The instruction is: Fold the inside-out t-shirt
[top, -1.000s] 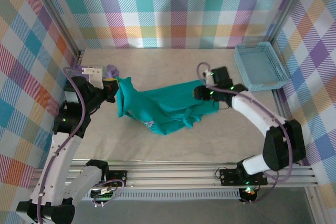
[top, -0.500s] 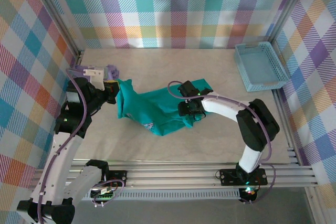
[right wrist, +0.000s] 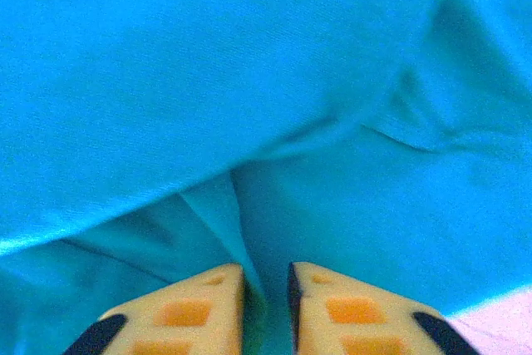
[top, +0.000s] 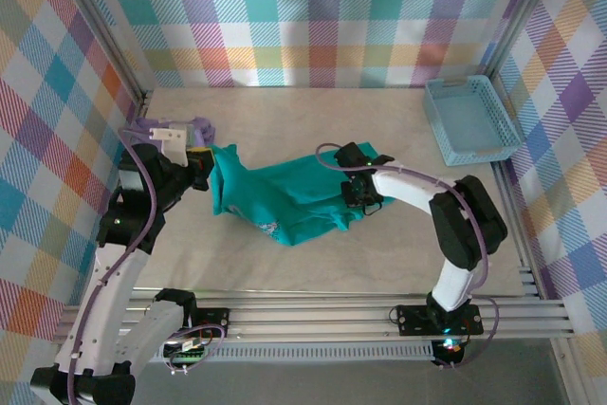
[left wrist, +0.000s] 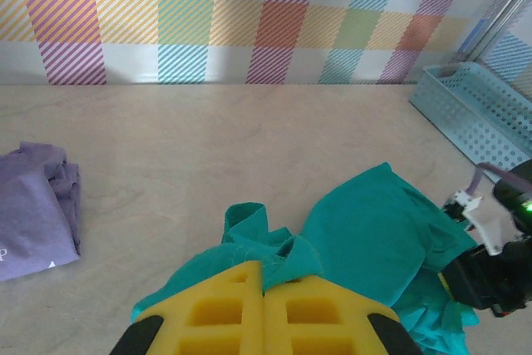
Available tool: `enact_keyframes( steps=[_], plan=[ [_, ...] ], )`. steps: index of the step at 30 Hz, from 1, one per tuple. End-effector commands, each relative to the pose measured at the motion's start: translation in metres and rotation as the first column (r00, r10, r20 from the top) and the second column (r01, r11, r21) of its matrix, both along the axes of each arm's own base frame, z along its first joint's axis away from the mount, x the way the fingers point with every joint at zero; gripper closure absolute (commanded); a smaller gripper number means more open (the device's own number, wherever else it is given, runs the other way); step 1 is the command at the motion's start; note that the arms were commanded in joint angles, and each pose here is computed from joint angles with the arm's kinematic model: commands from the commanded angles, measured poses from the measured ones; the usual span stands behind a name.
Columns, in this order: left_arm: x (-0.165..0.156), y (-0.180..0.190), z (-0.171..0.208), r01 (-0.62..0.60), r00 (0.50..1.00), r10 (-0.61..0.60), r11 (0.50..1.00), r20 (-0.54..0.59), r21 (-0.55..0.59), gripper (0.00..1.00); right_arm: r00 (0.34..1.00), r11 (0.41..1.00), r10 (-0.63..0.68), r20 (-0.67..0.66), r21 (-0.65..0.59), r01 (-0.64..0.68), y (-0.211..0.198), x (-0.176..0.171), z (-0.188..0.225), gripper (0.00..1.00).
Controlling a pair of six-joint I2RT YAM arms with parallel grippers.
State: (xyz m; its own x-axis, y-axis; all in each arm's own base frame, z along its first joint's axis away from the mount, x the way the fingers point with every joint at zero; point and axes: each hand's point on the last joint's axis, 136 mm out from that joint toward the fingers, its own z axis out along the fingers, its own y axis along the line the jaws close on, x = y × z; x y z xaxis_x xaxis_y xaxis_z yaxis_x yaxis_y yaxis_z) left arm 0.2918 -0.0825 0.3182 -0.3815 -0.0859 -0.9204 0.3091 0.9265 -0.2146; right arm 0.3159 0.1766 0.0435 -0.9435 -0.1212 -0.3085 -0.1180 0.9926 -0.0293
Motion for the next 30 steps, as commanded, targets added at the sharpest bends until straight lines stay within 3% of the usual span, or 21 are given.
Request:
enact_keyframes(
  steps=[1, 4, 7, 9, 11, 17, 20, 25, 30],
  plan=[
    [-0.003, 0.006, 0.001, -0.019, 1.0, 0.019, 1.0, 0.02, 0.024, 1.0, 1.0, 0.998, -0.019, -0.014, 0.057, 0.019, -0.01, -0.012, 0.009, 0.84],
    [-0.003, 0.007, -0.002, -0.023, 1.0, 0.023, 0.999, 0.021, 0.026, 1.0, 0.999, 0.985, -0.031, -0.009, 0.171, 0.032, -0.01, -0.015, 0.012, 0.92],
    [-0.004, 0.007, -0.005, -0.021, 1.0, 0.021, 1.0, 0.009, 0.021, 1.0, 0.999, 0.935, -0.036, 0.021, 0.355, 0.026, -0.002, -0.012, 0.022, 0.99],
    [-0.004, 0.006, -0.007, -0.019, 1.0, 0.019, 1.0, 0.007, 0.021, 1.0, 0.998, 0.893, -0.049, 0.051, 0.45, 0.021, 0.002, -0.008, 0.034, 1.0],
    [-0.004, 0.006, -0.009, -0.018, 1.0, 0.018, 1.0, -0.001, 0.02, 1.0, 0.996, 0.869, -0.06, 0.064, 0.494, 0.021, 0.005, -0.006, 0.043, 0.94],
    [-0.003, 0.005, -0.01, -0.013, 1.0, 0.013, 1.0, -0.006, 0.016, 1.0, 0.996, 0.852, -0.089, -0.032, 0.516, 0.092, 0.018, -0.002, 0.038, 0.59],
    [-0.003, 0.004, -0.01, -0.011, 1.0, 0.011, 1.0, -0.006, 0.015, 1.0, 0.991, 0.866, -0.116, -0.068, 0.482, 0.135, 0.019, 0.002, 0.03, 0.48],
    [-0.003, 0.004, -0.011, -0.009, 1.0, 0.009, 1.0, -0.006, 0.017, 1.0, 0.983, 0.875, -0.149, -0.111, 0.448, 0.183, 0.019, 0.007, 0.016, 0.46],
    [-0.003, 0.003, -0.011, -0.004, 1.0, 0.004, 1.0, -0.004, 0.016, 1.0, 0.977, 0.876, -0.149, -0.151, 0.438, 0.202, 0.023, 0.004, 0.002, 0.56]
  ],
)
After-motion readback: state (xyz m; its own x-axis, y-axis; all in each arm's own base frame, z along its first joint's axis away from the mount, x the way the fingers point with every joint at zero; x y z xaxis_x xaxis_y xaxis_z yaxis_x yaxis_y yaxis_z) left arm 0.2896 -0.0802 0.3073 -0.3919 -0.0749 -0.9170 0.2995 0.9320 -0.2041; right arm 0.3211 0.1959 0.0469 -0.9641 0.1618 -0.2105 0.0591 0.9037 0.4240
